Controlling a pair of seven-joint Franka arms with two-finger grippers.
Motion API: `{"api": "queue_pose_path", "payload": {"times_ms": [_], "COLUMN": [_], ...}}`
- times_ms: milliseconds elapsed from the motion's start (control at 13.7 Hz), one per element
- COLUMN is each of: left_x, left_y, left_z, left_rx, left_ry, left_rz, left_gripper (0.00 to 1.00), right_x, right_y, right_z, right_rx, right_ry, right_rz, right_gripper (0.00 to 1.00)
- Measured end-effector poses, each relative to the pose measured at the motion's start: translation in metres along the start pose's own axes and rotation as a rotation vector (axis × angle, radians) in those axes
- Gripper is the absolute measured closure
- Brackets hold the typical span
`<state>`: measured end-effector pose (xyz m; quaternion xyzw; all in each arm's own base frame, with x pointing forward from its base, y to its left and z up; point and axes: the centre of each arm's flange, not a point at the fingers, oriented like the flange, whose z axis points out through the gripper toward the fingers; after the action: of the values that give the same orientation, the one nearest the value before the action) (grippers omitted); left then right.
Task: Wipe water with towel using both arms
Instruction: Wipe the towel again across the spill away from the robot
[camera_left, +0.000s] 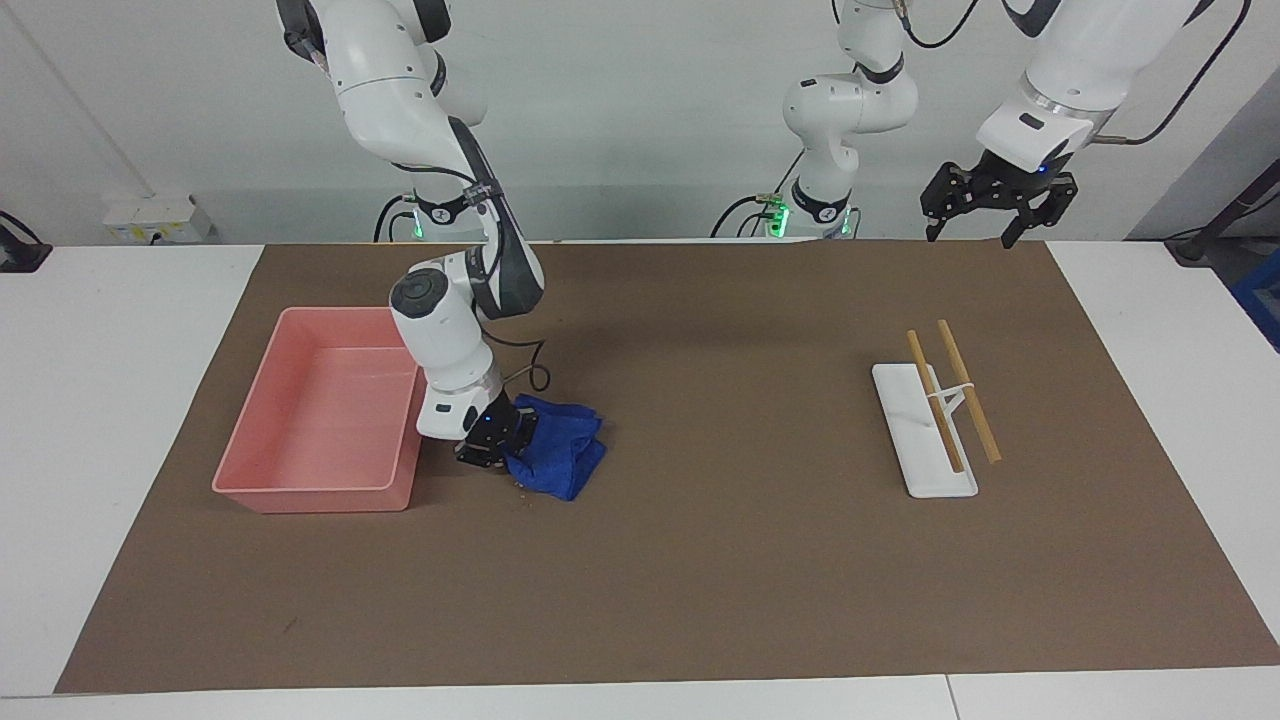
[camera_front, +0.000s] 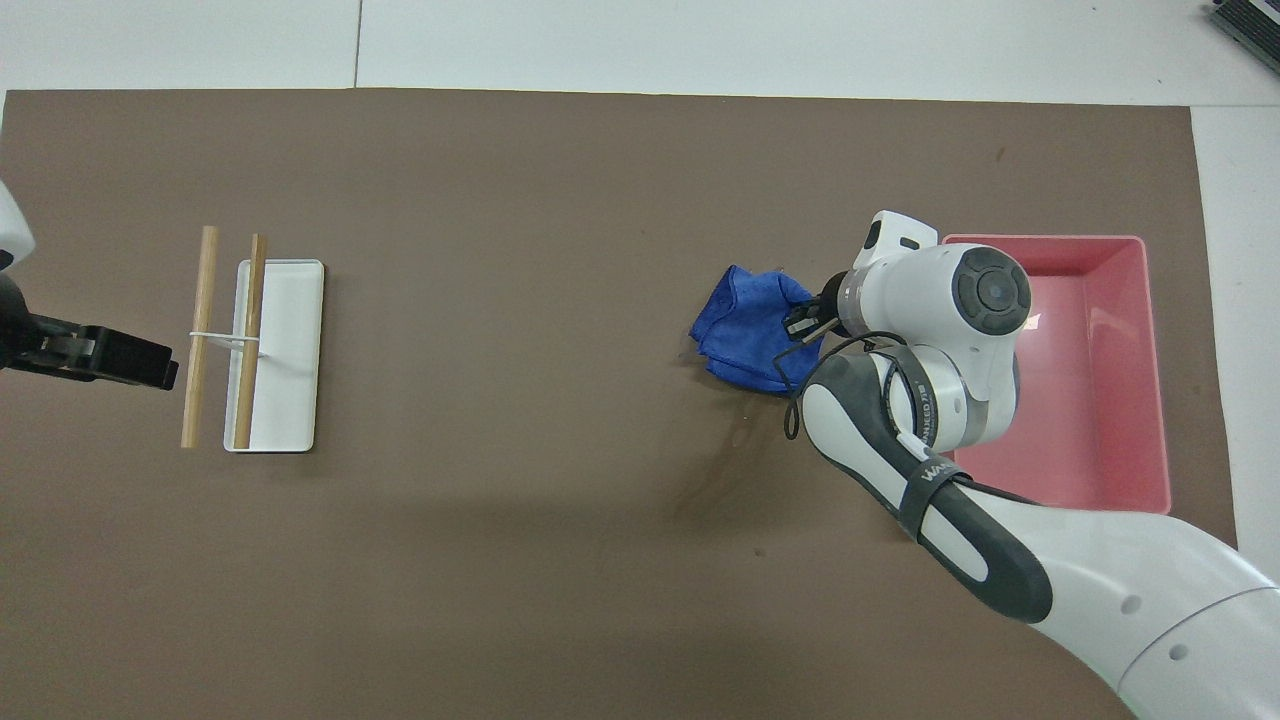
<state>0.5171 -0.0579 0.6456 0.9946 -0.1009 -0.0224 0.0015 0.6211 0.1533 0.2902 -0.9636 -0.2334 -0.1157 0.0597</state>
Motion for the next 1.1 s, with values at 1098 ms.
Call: {"api": "queue_pose_path", "payload": {"times_ms": [1098], "left_x": [0.0], "left_y": [0.0], "left_z": [0.0], "left_rx": [0.0], "left_ry": [0.0], "left_rz": [0.0], "left_gripper": [0.0], "right_x": [0.032], "right_y": [0.034], "right_z": [-0.008], "right_rx": [-0.025], "right_ry": [0.08], "right_rz": [0.023], "right_gripper": [0.87]}}
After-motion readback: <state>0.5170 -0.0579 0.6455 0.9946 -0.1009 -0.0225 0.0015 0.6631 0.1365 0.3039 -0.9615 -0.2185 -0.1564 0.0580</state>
